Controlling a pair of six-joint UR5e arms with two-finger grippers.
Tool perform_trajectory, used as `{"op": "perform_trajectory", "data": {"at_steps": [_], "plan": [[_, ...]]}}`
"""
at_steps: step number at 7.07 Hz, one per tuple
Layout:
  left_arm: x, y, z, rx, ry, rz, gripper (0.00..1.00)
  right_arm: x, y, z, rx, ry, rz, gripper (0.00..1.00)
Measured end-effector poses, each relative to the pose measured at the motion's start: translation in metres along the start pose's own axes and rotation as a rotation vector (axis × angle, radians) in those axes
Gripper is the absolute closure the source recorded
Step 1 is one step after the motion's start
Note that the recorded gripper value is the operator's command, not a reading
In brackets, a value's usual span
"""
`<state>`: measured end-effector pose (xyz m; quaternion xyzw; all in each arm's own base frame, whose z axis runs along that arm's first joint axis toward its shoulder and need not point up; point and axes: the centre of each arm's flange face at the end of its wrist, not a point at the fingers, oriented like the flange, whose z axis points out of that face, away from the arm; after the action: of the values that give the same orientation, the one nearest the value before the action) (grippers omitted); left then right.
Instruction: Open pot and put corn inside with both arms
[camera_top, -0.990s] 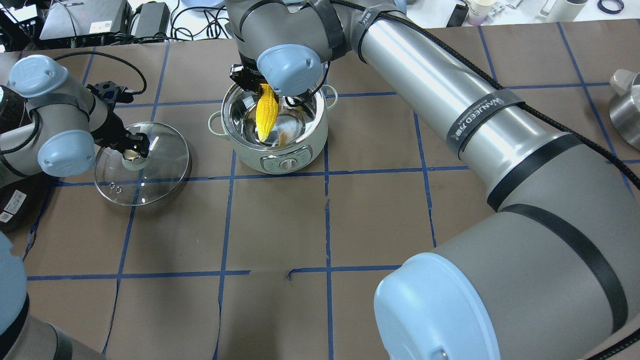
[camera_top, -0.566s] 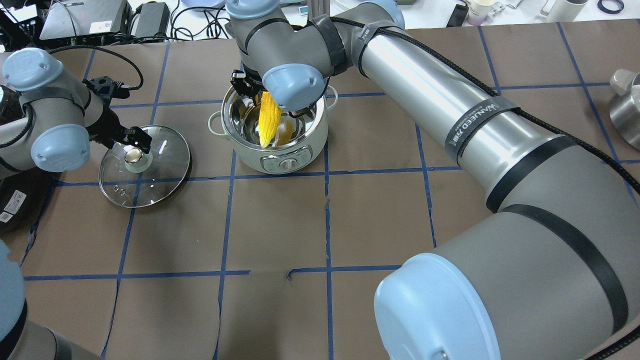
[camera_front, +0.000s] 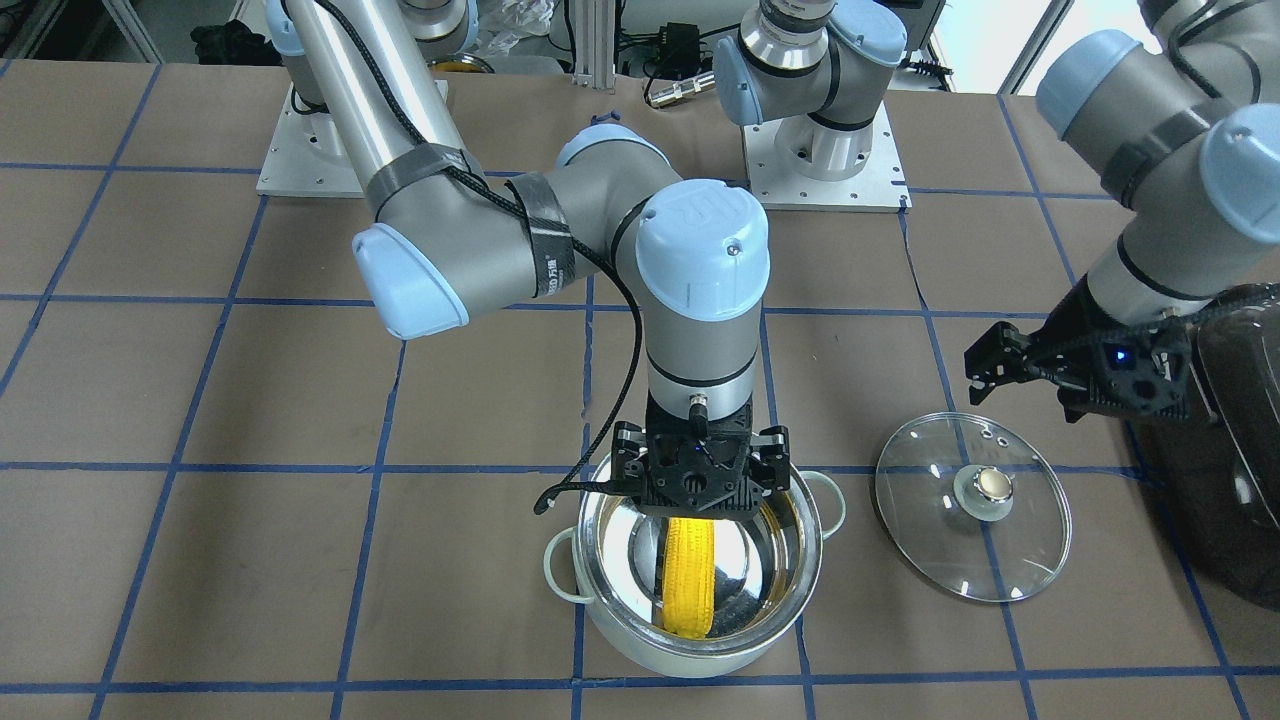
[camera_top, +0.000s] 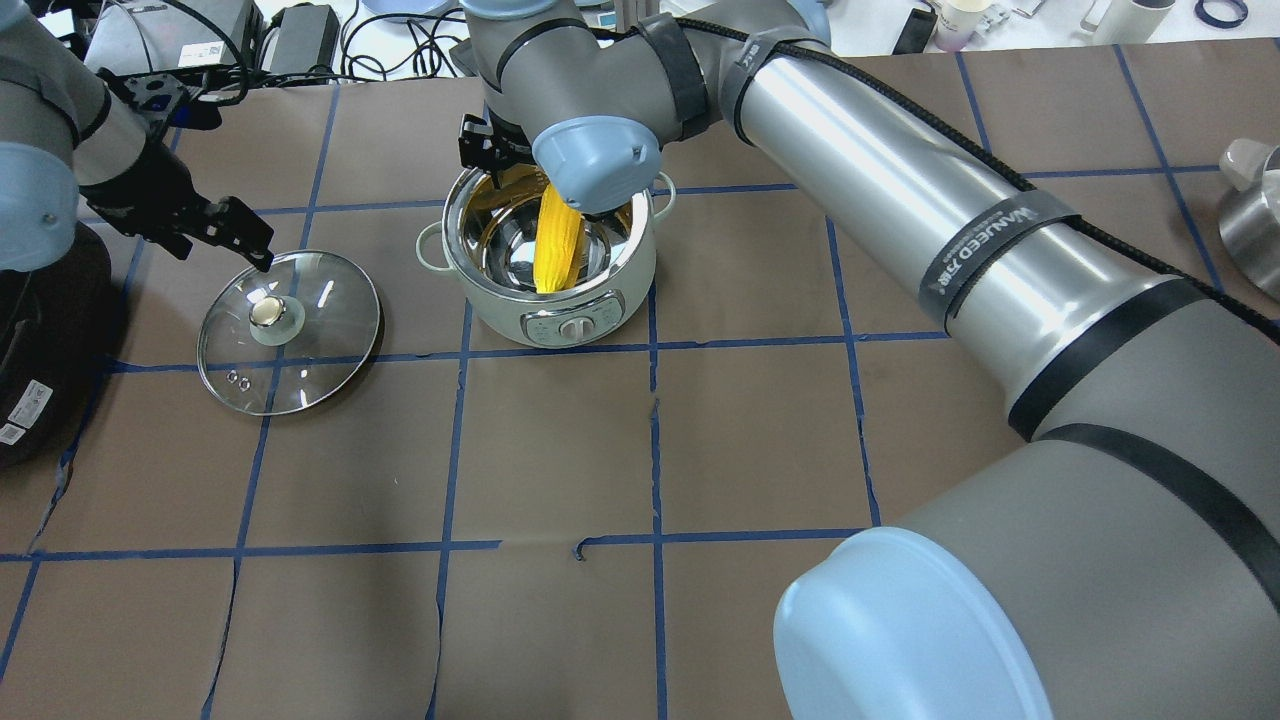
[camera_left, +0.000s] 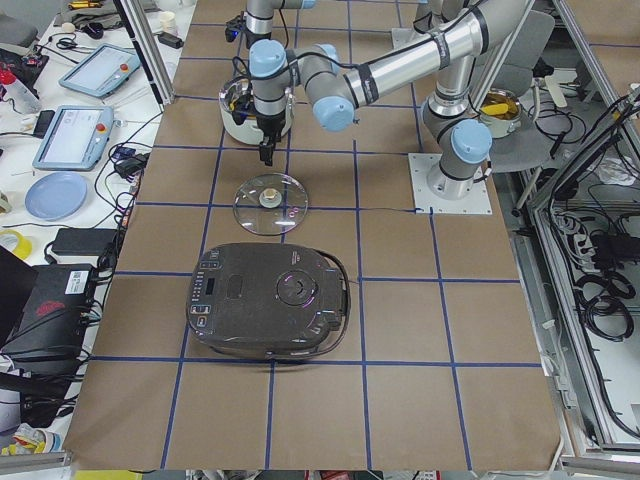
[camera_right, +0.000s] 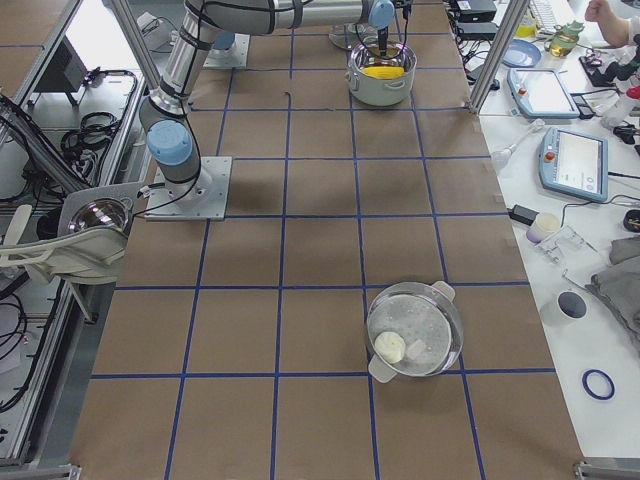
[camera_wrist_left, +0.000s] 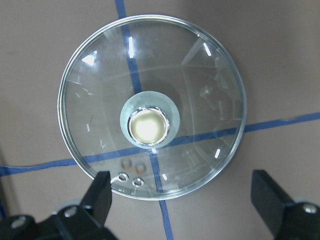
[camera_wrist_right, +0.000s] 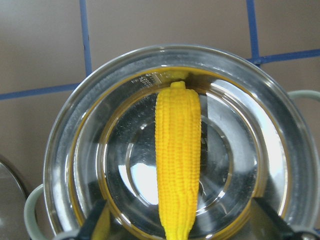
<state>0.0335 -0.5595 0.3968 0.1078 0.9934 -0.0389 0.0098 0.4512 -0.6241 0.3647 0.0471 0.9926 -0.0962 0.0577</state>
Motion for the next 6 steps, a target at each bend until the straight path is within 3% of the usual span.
{"op": "perform_trajectory", "data": {"at_steps": [2,4,6], "plan": [[0.043,0.001,-0.077,0.063,-0.023,0.028,0.0,0.075,-0.027,-0.061,-0.067,0.055,-0.082,0.0],[0.076,0.012,-0.119,0.077,-0.02,-0.086,0.0,0.162,-0.047,-0.116,-0.12,0.086,-0.151,0.0],[0.133,0.01,-0.136,0.086,-0.064,-0.198,0.0,0.243,-0.031,-0.164,-0.145,0.095,-0.206,0.0]]}}
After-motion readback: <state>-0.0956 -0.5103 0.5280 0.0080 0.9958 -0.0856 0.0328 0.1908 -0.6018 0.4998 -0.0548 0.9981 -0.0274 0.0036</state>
